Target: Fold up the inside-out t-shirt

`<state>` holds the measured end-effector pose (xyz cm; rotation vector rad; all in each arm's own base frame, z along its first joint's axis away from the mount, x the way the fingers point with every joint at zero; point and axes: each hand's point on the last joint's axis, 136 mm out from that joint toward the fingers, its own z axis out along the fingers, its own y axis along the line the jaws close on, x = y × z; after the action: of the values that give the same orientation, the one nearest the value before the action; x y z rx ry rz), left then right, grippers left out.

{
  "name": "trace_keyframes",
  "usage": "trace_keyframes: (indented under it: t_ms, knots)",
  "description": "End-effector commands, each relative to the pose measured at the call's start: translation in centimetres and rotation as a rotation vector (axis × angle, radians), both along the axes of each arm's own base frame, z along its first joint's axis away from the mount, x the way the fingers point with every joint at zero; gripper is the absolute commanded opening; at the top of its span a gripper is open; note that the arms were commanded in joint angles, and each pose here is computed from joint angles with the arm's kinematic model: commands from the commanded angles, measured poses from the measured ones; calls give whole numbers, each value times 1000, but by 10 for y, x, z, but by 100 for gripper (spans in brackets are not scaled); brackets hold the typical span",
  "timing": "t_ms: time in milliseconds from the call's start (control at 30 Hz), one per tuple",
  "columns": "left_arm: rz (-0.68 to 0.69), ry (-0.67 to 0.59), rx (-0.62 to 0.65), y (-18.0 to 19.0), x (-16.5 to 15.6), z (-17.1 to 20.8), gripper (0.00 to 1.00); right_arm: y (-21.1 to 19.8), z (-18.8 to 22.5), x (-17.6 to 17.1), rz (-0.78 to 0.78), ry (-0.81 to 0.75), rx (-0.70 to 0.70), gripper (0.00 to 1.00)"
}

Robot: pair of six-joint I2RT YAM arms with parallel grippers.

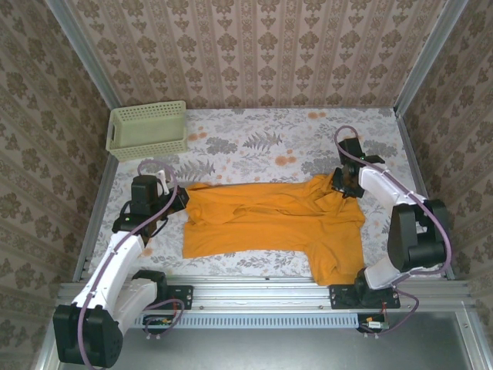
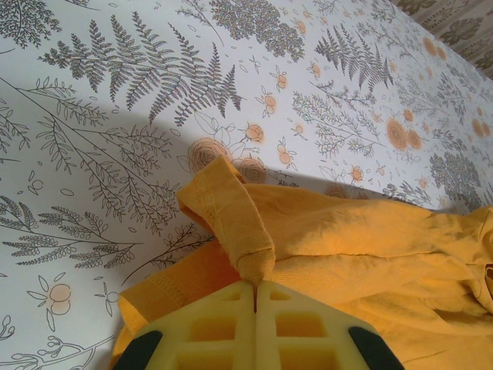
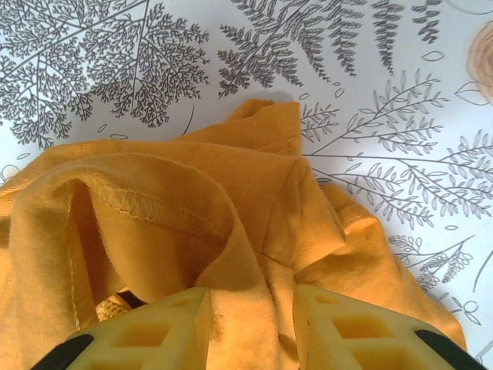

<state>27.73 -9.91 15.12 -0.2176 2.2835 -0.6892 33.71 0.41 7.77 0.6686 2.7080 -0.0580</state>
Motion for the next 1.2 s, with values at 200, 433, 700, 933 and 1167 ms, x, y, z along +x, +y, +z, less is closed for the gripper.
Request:
trace_keyframes:
  t_ms: [200, 433, 700, 933, 1167]
  knots:
    - [4, -3, -13, 1, -2, 1, 0, 8, 1, 22, 6, -23, 40, 43]
    - [4, -4, -11, 1, -2, 1, 0, 1, -10, 19, 0, 19, -2, 37]
    - [6, 1, -11, 1, -2, -2, 0, -9, -7, 2, 4, 32, -56, 31]
    - [7, 1, -14, 1, -1, -1, 0, -12, -7, -9, 9, 47, -76, 21]
    - [7, 1, -15, 1, -2, -1, 0, -12, -5, -13, 10, 43, -70, 16]
